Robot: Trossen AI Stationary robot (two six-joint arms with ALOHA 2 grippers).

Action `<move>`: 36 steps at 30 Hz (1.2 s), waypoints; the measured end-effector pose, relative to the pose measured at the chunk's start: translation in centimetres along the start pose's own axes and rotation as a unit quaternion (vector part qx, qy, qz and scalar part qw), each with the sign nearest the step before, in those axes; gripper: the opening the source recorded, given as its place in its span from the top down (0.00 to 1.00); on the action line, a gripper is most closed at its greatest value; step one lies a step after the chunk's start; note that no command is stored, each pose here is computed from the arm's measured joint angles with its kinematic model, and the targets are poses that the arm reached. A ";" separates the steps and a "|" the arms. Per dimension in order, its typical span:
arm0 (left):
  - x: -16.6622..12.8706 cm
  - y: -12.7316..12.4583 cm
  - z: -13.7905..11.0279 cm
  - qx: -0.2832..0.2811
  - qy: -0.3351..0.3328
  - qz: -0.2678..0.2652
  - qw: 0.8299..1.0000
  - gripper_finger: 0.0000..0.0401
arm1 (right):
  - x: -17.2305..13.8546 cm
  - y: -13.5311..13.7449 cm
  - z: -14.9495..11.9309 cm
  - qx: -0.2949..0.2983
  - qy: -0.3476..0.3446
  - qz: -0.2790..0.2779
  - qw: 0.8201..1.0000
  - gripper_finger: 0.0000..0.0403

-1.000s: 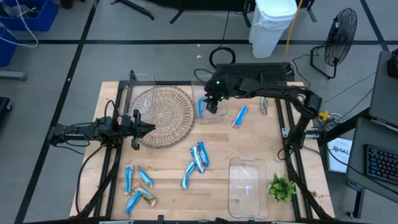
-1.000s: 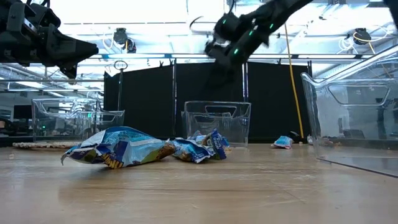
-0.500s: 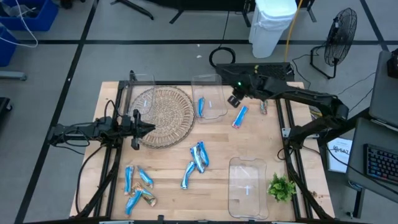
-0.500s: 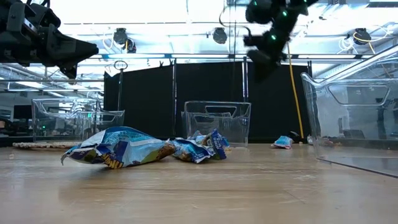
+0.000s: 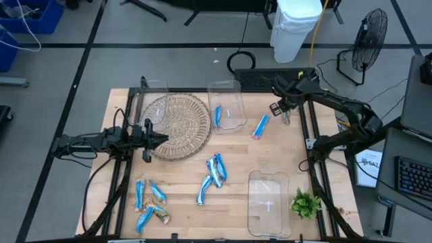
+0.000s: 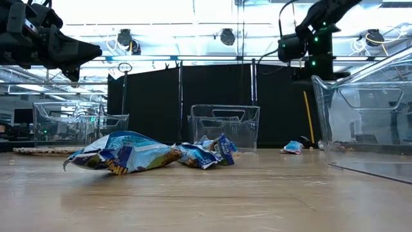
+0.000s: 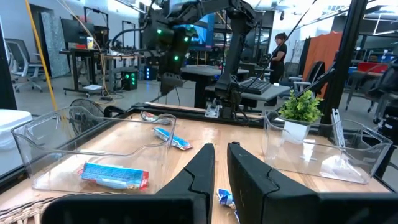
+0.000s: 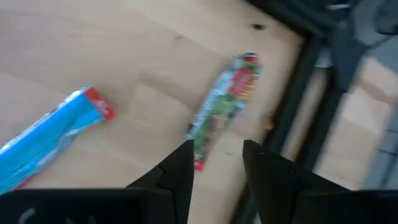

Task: Pick and place Granola Bars by type
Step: Put the red granola bar into the top right transparent bin

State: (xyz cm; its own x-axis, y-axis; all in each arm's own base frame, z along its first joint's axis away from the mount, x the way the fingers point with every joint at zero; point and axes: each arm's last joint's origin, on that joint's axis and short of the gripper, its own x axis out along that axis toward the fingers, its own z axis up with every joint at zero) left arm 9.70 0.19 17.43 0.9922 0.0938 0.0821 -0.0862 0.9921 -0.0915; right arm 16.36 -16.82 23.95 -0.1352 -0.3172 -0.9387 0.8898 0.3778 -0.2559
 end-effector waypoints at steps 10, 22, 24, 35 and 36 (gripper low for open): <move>0.0 0.0 0.0 0.000 0.000 0.000 1.000 0.88 | 4.0 0.7 -1.9 -0.008 0.019 0.030 0.999 0.62; 0.0 0.0 0.0 0.000 0.000 0.000 1.000 0.88 | 6.8 1.1 -3.4 0.006 0.007 0.035 0.999 0.45; 0.0 0.0 0.0 0.000 0.000 0.000 1.000 0.88 | 7.1 1.2 -3.6 0.008 0.003 0.036 0.999 0.44; 0.0 0.0 0.0 0.000 0.000 0.000 1.000 0.88 | 8.1 1.3 -4.4 0.020 0.005 0.035 0.999 0.47; 0.0 0.0 0.0 0.000 0.000 0.000 1.000 0.88 | 8.2 1.3 -4.4 0.021 0.004 0.035 0.999 0.47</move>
State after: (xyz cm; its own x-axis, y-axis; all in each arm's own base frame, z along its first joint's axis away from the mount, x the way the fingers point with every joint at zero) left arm 9.70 0.19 17.43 0.9922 0.0938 0.0820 -0.0862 0.9921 -0.0916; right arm 14.46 -15.07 14.94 -0.0744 -0.2844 -0.9558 0.9146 0.3626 -0.1791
